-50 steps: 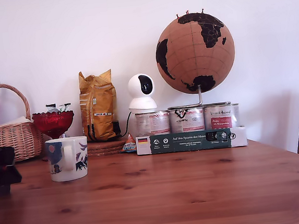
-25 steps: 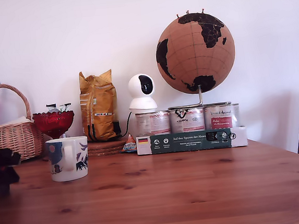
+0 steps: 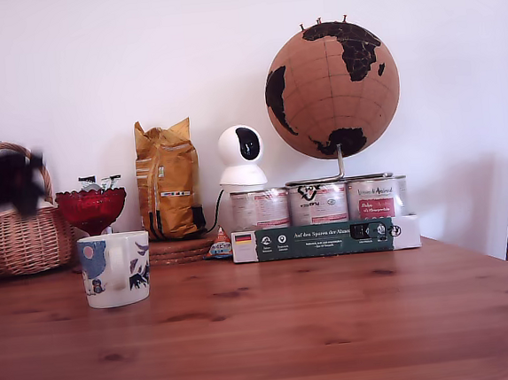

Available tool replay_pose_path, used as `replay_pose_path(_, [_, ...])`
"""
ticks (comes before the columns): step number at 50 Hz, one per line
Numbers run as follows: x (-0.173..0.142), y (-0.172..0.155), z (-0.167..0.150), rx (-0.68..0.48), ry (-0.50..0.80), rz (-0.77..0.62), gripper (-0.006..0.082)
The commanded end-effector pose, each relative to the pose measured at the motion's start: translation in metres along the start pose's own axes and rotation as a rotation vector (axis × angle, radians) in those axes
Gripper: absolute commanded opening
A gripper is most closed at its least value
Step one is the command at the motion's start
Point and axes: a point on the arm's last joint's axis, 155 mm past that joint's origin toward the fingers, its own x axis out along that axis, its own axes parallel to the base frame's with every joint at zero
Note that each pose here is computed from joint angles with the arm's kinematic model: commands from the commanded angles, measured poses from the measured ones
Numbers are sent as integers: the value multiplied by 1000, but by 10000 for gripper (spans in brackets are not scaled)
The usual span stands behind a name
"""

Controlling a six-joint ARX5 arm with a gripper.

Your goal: Pick the grey coffee capsule and place it inside the blue coffee cup

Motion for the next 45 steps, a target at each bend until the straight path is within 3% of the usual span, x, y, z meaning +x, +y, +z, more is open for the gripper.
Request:
replay_pose_path(1, [5,-17,24,-1,-47,-57,144])
replay_pose_path(9, [22,-49,25,-7,29,-137,144])
replay_pose_path(17, [29,-72,18,71,76,-183,144])
replay_pose_path(30, [45,-68,-28,77,217,-180,145])
replay_pose_path(39, [46,-66,-39,110,246,-176,153])
replay_pose_path(42, [45,-63,-44,114,267,-166,190])
replay_pose_path(45, [44,-60,-49,113,287,-146,283])
